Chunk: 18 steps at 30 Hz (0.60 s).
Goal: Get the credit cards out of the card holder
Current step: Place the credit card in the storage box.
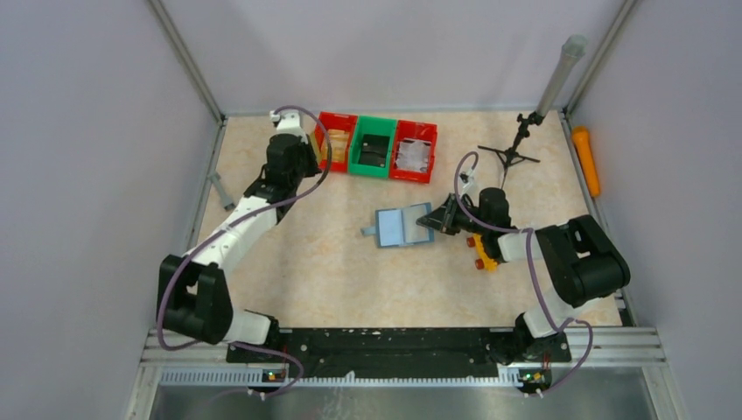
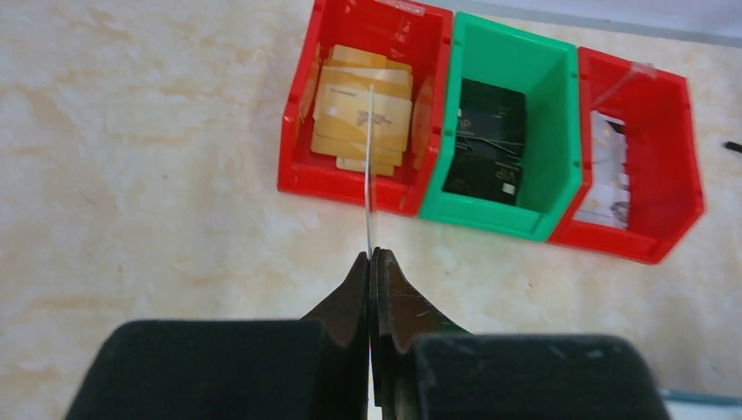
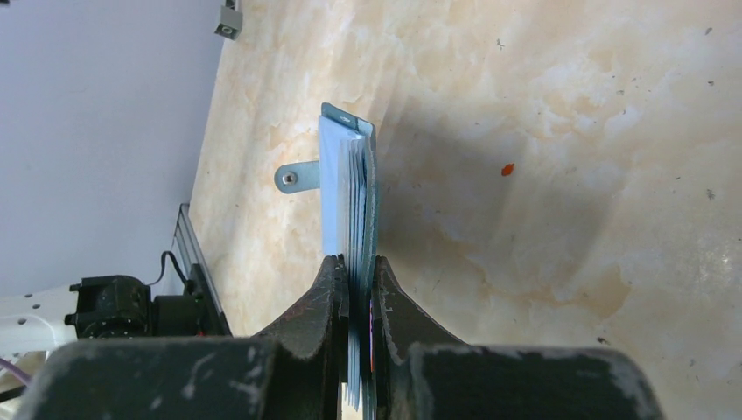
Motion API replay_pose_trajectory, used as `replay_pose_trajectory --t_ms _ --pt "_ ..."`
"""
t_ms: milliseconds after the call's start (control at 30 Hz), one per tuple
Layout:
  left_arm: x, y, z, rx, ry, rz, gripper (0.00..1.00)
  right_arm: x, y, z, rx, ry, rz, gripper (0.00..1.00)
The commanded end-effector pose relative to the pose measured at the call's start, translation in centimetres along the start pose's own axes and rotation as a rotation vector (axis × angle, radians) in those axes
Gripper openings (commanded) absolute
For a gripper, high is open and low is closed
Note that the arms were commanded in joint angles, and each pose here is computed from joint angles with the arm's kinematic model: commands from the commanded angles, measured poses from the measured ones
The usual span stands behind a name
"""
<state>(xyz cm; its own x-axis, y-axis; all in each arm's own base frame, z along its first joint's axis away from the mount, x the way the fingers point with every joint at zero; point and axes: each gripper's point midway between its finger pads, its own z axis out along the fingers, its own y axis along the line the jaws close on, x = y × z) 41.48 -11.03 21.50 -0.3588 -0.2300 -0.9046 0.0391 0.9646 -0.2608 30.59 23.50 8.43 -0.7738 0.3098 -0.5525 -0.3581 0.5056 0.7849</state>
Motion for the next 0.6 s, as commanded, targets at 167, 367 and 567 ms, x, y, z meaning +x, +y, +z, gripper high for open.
replay_pose_trajectory --t_ms 167,367,567 --pt "-6.4 0.7 5.7 -0.071 -0.183 0.412 0.0 -2.3 1.4 0.2 -0.04 -0.059 -0.079 0.0" --pt "-6.3 -0.2 9.2 -0.018 -0.189 0.641 0.0 -2.2 1.4 0.4 -0.044 -0.056 -0.073 0.0" --pt "-5.6 -0.2 12.2 -0.004 -0.185 0.942 0.0 -2.0 1.5 0.6 -0.065 -0.044 -0.055 0.0"
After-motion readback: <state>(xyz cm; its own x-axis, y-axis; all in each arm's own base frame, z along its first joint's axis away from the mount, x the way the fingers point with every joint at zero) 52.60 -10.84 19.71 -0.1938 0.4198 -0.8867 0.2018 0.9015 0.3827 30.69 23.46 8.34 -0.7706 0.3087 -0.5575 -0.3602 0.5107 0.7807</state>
